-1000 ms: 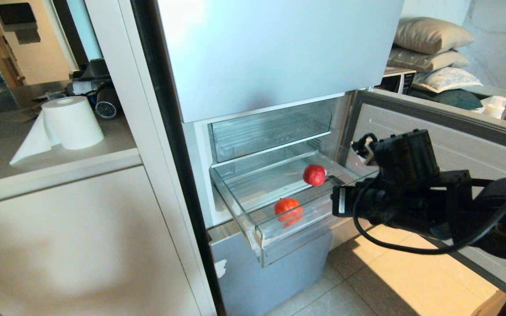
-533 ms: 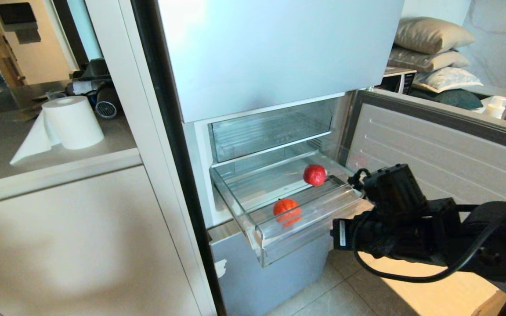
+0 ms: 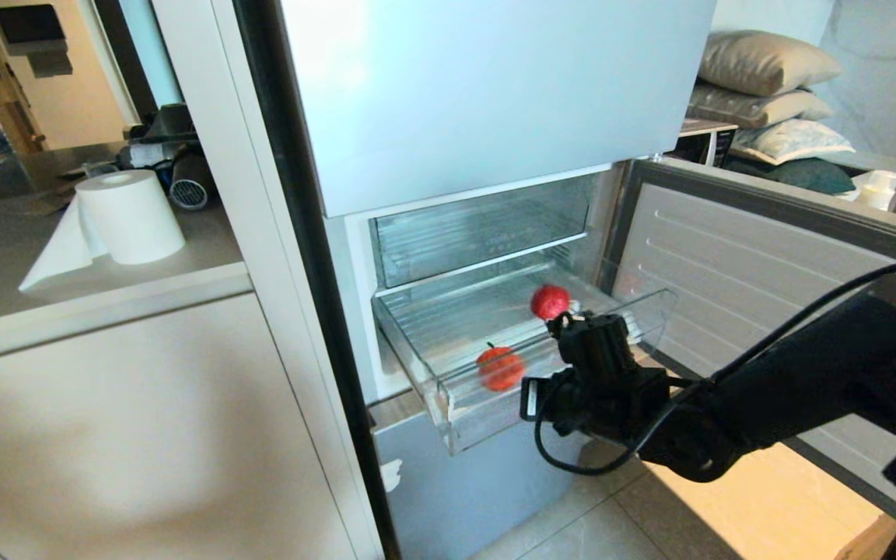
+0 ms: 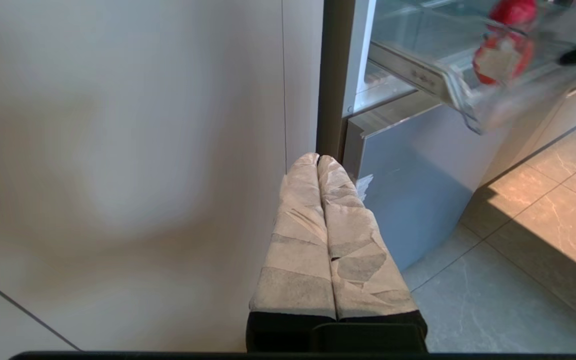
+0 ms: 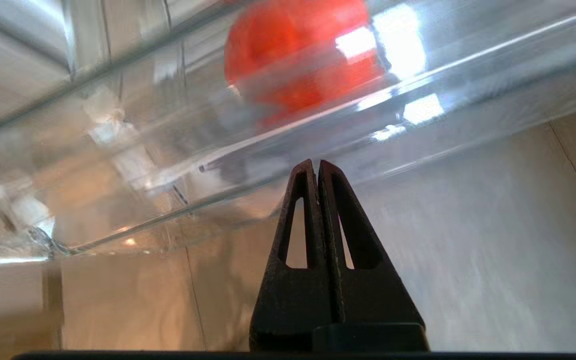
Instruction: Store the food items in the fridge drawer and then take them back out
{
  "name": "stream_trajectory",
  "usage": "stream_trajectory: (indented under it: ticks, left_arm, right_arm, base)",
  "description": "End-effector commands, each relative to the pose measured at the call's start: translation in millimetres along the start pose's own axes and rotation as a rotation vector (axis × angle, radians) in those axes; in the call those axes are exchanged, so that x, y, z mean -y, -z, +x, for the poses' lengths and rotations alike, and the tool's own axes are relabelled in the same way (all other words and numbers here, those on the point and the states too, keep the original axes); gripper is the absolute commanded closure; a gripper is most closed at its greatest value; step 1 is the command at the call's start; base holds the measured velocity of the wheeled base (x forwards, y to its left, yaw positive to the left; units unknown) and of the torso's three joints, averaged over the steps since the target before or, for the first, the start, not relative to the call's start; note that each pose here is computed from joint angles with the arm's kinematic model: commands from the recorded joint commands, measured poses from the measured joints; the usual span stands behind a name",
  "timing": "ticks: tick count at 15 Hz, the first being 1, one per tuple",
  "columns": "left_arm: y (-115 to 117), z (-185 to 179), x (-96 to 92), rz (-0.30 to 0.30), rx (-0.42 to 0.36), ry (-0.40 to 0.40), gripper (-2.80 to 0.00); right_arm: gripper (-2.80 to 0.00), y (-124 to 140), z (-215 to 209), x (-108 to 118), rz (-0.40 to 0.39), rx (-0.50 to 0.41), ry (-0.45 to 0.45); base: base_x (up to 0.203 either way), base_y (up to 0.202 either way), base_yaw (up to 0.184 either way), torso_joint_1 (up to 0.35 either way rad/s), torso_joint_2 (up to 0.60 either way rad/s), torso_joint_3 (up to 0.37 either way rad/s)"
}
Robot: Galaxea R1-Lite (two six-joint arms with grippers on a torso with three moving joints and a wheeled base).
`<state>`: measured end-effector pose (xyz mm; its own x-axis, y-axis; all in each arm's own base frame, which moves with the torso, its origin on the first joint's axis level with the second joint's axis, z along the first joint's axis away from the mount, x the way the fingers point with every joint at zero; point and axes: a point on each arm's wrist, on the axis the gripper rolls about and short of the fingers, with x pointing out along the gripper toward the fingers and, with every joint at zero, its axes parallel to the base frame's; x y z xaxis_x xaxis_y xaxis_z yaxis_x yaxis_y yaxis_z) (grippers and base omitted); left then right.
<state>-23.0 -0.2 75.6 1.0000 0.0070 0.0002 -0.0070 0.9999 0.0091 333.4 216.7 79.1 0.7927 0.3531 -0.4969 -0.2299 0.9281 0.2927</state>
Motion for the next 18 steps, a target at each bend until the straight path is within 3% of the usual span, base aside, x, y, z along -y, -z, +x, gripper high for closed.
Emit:
stream_trajectory:
  ticks: [1,4,8,11,15,18]
  left_arm:
    - [0,0,0.0,0.000,-0.002,-0.001,0.00]
    - [0,0,0.0,0.000,-0.002,0.001,0.00]
    - [0,0,0.0,0.000,-0.001,-0.001,0.00]
    - [0,0,0.0,0.000,-0.002,-0.001,0.00]
    - [0,0,0.0,0.000,-0.001,-0.001,0.00]
    - [0,0,0.0,0.000,-0.002,-0.001,0.00]
  right_arm:
    - [0.00,10,27,2,0.004,0.031,-0.005]
    - [0.00,-2,40,-6,0.036,0.247,0.036]
    - [0.00,3,24,-4,0.027,0.221,0.041]
    - [0.00,17,45,-2,0.017,0.196,0.055]
    - [0.00,20,78,-6,-0.001,0.235,0.047]
    - [0.00,11,104,-14,0.013,0.316,0.035]
  base:
    - [0.000,0.000,0.000,0.000,0.00,0.000]
    - [0.000,0.000,0.000,0.000,0.00,0.000]
    - [0.000,0.000,0.000,0.000,0.00,0.000]
    - [0.000,0.000,0.000,0.000,0.00,0.000]
    - [0.000,0.000,0.000,0.000,0.00,0.000]
    - [0.000,0.000,0.000,0.000,0.00,0.000]
